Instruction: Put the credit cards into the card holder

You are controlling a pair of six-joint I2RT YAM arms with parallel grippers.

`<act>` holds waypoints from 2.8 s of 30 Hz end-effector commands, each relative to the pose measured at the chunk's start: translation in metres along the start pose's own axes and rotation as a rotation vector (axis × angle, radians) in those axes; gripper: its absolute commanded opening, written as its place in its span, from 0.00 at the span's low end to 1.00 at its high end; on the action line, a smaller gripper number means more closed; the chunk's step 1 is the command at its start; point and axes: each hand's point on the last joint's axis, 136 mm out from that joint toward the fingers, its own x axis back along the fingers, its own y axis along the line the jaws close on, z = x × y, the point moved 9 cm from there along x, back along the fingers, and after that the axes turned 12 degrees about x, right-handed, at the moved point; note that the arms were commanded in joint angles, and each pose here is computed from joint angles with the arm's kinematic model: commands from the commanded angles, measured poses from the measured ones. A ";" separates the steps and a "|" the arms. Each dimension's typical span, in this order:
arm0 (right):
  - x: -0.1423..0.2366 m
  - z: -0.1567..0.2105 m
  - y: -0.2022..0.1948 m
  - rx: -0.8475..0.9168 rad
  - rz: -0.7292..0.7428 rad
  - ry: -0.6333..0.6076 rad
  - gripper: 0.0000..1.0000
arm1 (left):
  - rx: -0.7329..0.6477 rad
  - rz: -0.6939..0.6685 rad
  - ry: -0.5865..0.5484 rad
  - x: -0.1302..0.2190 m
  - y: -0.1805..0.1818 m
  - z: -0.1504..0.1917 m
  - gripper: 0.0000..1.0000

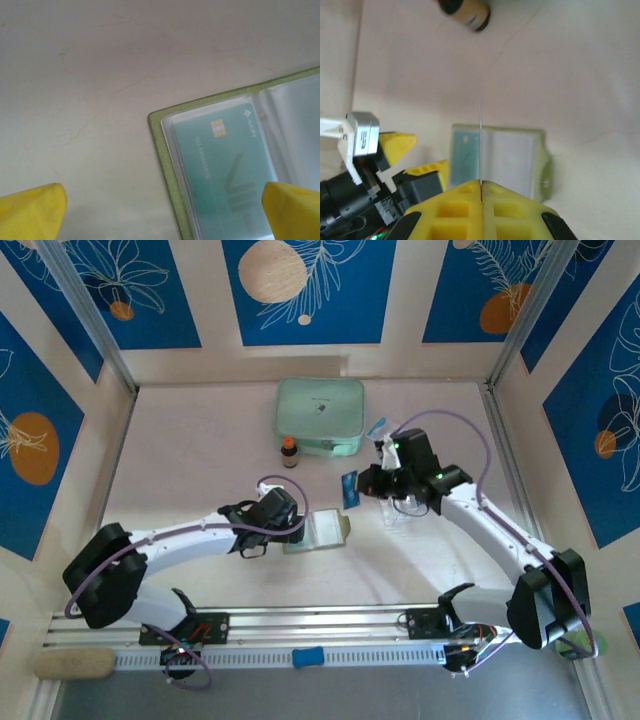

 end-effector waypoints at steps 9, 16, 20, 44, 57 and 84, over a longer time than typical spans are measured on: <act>-0.056 0.036 -0.011 -0.111 -0.292 -0.076 0.00 | -0.027 -0.084 0.010 -0.010 0.005 0.000 1.00; -0.074 0.052 -0.019 -0.123 -0.277 -0.054 0.00 | -0.037 -0.117 0.026 -0.016 0.009 0.004 1.00; -0.079 0.056 -0.021 -0.126 -0.269 -0.043 0.00 | -0.037 -0.129 0.031 -0.017 0.012 0.006 1.00; -0.090 0.058 -0.025 -0.132 -0.237 -0.032 0.00 | -0.035 -0.164 0.041 -0.022 0.023 0.016 1.00; -0.103 0.053 -0.018 -0.122 -0.258 -0.024 0.00 | -0.031 -0.179 0.042 -0.022 0.030 0.020 1.00; -0.130 0.066 -0.021 -0.127 -0.257 0.030 0.00 | -0.028 -0.178 0.044 -0.025 0.031 0.022 1.00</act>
